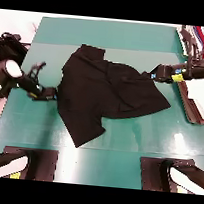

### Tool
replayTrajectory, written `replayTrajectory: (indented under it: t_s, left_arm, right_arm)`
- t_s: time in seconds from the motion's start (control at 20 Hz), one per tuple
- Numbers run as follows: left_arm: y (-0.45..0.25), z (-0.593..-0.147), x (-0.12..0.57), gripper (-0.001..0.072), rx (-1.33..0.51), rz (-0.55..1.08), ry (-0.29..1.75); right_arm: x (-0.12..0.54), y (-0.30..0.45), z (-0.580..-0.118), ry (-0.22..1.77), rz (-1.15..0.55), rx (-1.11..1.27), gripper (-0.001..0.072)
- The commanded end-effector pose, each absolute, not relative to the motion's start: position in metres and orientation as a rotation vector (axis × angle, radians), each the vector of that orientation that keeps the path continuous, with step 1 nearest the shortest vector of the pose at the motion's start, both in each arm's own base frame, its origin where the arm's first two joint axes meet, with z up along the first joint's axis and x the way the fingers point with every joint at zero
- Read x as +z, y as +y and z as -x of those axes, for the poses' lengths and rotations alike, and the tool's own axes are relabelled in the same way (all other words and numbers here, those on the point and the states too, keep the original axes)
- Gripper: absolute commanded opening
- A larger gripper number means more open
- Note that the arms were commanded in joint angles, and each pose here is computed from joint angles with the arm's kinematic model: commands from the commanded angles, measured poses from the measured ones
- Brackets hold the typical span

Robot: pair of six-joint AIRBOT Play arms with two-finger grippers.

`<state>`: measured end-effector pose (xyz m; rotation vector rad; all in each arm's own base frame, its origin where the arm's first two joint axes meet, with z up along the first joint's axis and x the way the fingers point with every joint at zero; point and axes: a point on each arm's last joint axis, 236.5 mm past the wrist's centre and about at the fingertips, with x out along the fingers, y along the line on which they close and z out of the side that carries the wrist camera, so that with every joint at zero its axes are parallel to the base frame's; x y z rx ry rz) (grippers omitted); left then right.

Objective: Fold the shirts.

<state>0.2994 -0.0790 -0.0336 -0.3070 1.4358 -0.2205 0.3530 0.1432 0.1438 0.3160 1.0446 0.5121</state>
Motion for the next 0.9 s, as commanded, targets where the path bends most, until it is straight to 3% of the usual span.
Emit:
replayTrajectory:
  t_s: [0.0, 0.15, 0.35, 0.4, 0.5, 0.55, 0.85]
  left_arm:
    - [-0.097, -0.268, -0.071, 0.0664, -0.203, 0.467, 1.452]
    - [-0.109, -0.269, -0.079, 0.0664, -0.196, 0.565, 1.42]
    - [-0.128, -0.276, -0.078, 0.0662, -0.228, 0.566, 1.378]
    - [-0.133, -0.282, -0.073, 0.0572, -0.234, 0.598, 1.354]
    - [-0.137, -0.295, -0.06, 0.0133, -0.247, 0.616, 1.316]
    - [-0.138, -0.301, -0.052, 0.0034, -0.263, 0.606, 1.298]
    - [-0.15, -0.333, 0.011, 0.0026, -0.393, 0.528, 1.2]
  right_arm:
    - [0.154, 0.142, -0.345, 0.994, -0.314, 0.51, 0.041]
    - [0.157, 0.142, -0.343, 0.986, -0.312, 0.512, 0.041]
    - [0.156, 0.141, -0.342, 0.993, -0.313, 0.511, 0.0407]
    - [0.155, 0.138, -0.34, 1.003, -0.316, 0.505, 0.0407]
    - [0.147, 0.12, -0.336, 1.052, -0.331, 0.47, 0.0407]
    - [0.14, 0.107, -0.333, 1.086, -0.347, 0.445, 0.0386]
    - [0.025, -0.015, -0.296, 1.24, -0.718, 0.056, 0.0367]
